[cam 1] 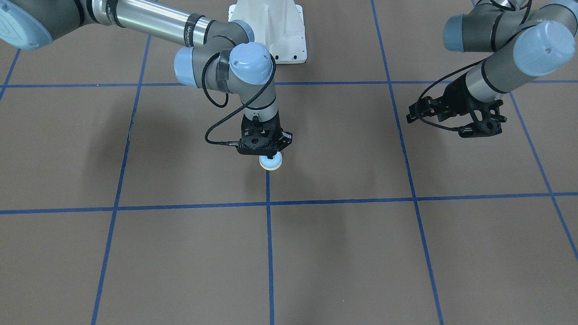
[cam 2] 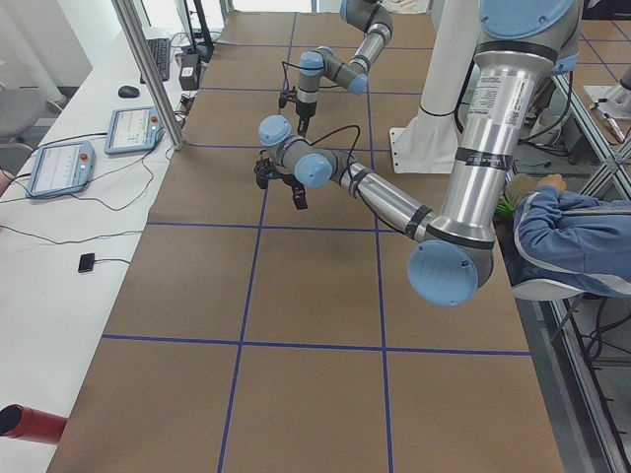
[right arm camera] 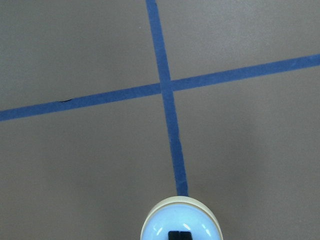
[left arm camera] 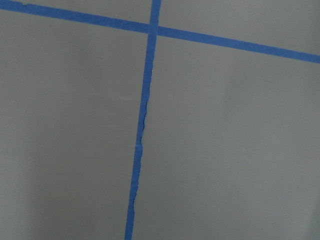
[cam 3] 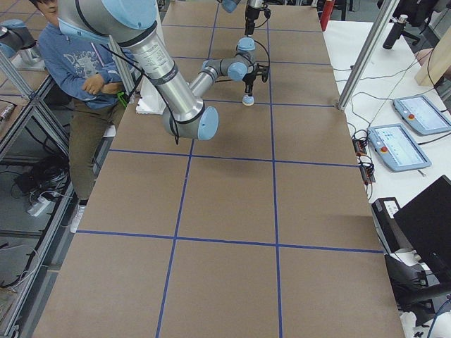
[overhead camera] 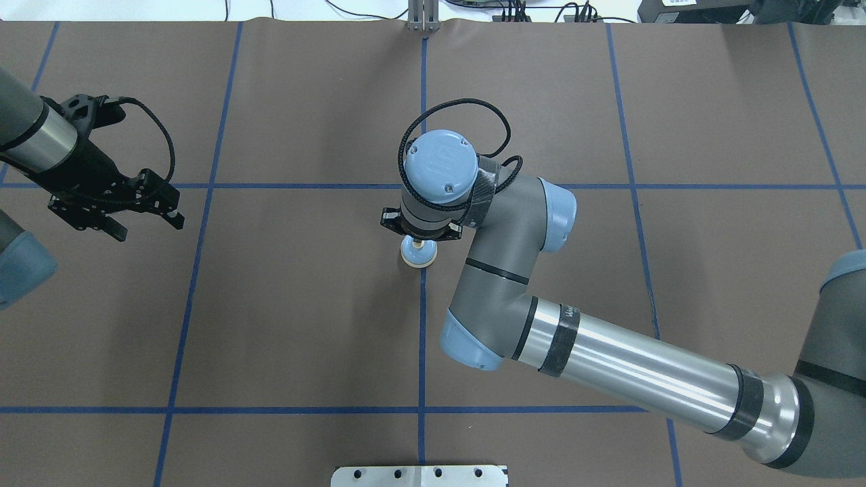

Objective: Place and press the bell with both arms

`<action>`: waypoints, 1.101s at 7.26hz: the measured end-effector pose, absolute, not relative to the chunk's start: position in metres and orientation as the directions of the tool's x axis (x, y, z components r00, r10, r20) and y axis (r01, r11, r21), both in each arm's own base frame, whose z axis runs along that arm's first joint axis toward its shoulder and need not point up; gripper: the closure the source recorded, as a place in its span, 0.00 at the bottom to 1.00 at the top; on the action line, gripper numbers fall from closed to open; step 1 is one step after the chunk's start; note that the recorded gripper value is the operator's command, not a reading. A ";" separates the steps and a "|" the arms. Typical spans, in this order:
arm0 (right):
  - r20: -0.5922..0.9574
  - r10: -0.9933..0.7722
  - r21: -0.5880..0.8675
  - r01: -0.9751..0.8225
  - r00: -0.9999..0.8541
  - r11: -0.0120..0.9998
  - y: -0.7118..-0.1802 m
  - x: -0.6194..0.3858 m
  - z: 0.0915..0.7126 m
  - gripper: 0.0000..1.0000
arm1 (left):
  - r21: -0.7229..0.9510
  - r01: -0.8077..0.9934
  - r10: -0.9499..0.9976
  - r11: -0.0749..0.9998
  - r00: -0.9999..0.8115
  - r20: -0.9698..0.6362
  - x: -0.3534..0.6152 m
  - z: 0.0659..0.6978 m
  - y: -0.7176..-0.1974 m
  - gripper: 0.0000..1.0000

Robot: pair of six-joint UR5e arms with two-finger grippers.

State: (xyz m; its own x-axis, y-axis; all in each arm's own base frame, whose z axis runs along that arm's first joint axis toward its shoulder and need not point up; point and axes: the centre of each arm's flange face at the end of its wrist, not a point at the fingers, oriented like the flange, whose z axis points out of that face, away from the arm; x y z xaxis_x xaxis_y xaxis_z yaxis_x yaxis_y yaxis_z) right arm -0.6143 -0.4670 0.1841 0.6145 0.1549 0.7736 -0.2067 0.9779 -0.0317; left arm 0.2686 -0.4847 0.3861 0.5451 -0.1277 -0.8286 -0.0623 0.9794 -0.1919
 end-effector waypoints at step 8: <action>0.790 0.048 0.005 -0.086 0.611 0.996 -0.511 -0.296 0.368 0.52 | -0.008 -0.130 0.066 0.992 0.553 -0.830 0.203 0.438 -0.485 0.01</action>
State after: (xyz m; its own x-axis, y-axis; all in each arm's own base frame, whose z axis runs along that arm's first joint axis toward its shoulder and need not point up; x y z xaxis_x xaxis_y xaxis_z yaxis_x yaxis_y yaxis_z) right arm -0.2962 -0.5114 0.3676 0.6113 0.0484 0.7899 -0.0855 0.9963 0.0051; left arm 0.2025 -0.4853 0.4381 0.5531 0.0660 -0.8305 -0.1296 0.9915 -0.0076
